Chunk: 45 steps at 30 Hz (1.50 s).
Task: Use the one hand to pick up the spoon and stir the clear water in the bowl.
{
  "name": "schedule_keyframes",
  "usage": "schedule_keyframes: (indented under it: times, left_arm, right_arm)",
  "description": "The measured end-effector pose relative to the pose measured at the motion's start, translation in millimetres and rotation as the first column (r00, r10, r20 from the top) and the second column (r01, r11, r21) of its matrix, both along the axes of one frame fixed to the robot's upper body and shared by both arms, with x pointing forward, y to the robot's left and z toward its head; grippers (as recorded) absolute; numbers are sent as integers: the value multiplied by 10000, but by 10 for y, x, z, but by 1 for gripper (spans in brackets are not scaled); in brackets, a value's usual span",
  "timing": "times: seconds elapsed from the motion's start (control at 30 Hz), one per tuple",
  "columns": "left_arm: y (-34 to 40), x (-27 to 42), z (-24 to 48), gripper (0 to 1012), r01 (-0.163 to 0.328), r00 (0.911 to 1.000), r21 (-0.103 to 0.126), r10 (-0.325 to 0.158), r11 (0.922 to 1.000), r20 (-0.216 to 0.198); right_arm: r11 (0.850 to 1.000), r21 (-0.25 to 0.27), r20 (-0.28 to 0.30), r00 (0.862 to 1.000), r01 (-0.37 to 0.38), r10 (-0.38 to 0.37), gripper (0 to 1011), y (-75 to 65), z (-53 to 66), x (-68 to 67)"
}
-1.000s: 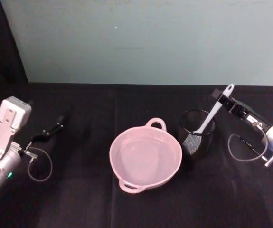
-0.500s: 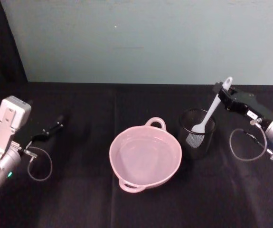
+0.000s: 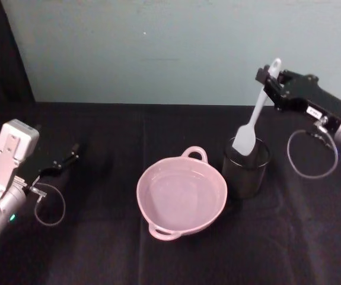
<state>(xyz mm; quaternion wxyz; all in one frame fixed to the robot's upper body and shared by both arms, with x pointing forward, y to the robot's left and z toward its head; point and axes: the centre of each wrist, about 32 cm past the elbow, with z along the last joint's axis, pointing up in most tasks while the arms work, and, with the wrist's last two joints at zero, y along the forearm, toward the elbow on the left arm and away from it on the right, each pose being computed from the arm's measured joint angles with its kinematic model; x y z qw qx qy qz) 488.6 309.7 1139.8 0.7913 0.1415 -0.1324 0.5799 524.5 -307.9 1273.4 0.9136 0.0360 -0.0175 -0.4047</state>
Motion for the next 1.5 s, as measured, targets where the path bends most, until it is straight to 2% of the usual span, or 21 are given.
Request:
schedule_keyframes:
  times: [0.03,0.17,0.3,1.03,1.17,1.3,1.5]
  left_arm:
    - [0,0,0,1005,0,10000,1,0,10000,0]
    - [0,0,0,1005,-1,10000,1,1,10000,0]
    - [0,0,0,1005,0,10000,0,0,10000,1]
    - [0,0,0,1005,1,10000,0,-1,10000,1]
    - [0,0,0,1005,0,10000,0,0,10000,1]
    - [0,0,0,1005,-1,10000,0,1,10000,0]
    - [0,0,0,1005,0,10000,0,0,10000,1]
  right_arm:
    - [9998,-202,141,9999,-85,88,120,16,87,-8]
    - [9982,-564,327,9992,-190,209,120,47,240,-27]
    - [9972,-711,432,9988,-210,241,120,71,318,-39]
    - [9976,-672,383,9991,-177,203,120,59,295,-34]
    - [9981,-551,402,9988,-269,291,120,58,278,-83]
    - [9970,-399,509,9964,-663,683,120,138,271,-122]
    - [9892,-370,492,9884,-1420,1438,120,395,219,-113]
